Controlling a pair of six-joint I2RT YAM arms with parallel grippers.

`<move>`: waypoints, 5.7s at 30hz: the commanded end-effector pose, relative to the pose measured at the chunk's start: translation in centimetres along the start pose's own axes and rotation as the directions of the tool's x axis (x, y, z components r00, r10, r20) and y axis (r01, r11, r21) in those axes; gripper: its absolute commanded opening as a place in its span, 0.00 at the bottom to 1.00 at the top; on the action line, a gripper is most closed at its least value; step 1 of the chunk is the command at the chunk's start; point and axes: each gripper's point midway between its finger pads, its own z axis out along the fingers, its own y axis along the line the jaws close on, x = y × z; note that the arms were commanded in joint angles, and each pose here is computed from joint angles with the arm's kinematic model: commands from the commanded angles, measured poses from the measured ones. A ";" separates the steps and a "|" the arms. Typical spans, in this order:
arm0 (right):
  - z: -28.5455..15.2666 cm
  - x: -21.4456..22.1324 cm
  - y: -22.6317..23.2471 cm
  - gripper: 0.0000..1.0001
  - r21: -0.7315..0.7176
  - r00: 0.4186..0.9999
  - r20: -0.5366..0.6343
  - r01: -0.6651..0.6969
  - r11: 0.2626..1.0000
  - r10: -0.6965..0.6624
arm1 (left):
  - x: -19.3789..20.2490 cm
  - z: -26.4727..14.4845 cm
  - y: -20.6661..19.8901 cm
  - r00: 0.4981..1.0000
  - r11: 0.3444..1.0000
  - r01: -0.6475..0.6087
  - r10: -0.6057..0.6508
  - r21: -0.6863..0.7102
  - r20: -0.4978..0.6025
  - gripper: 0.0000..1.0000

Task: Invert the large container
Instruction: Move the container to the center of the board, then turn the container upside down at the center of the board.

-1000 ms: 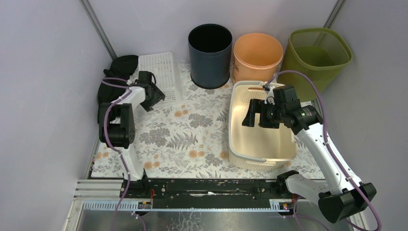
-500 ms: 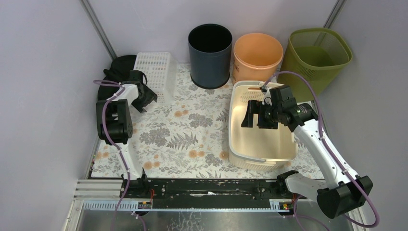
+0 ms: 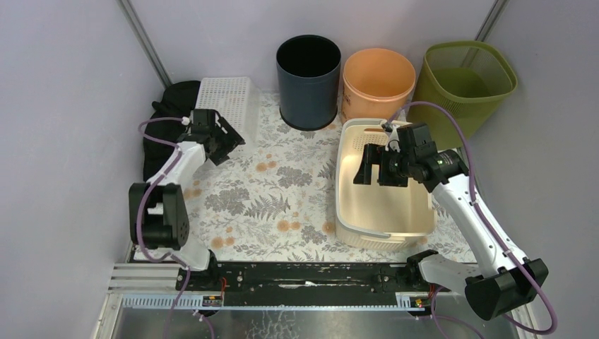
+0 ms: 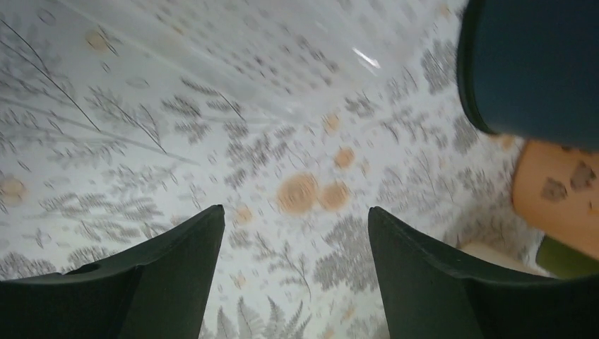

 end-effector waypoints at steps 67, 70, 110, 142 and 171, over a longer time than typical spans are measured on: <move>6.8 -5.1 3.9 0.99 0.390 0.989 -0.048 -0.113 0.914 0.143 | 19.8 -21.9 -6.8 0.839 0.746 -0.484 0.545 0.458 -0.001 1.00; 7.6 -4.1 3.7 0.95 0.407 0.987 -0.080 -0.097 0.909 0.141 | 19.8 -21.7 -6.5 0.837 0.748 -0.488 0.546 0.451 0.000 1.00; 10.4 -1.3 3.3 0.00 0.479 0.981 -0.176 0.018 0.878 0.076 | 20.8 -20.9 -3.7 0.855 0.784 -0.452 0.517 0.425 -0.043 1.00; -1.5 -5.0 15.3 0.00 -0.072 1.000 -0.022 0.005 0.997 -0.006 | 20.3 -20.6 -4.0 0.873 0.809 -0.431 0.486 0.400 -0.041 1.00; -3.6 -7.2 28.5 0.00 -0.719 0.996 0.058 -0.007 0.694 0.070 | 13.8 -29.7 -5.3 0.918 0.815 -0.394 0.367 0.426 0.147 1.00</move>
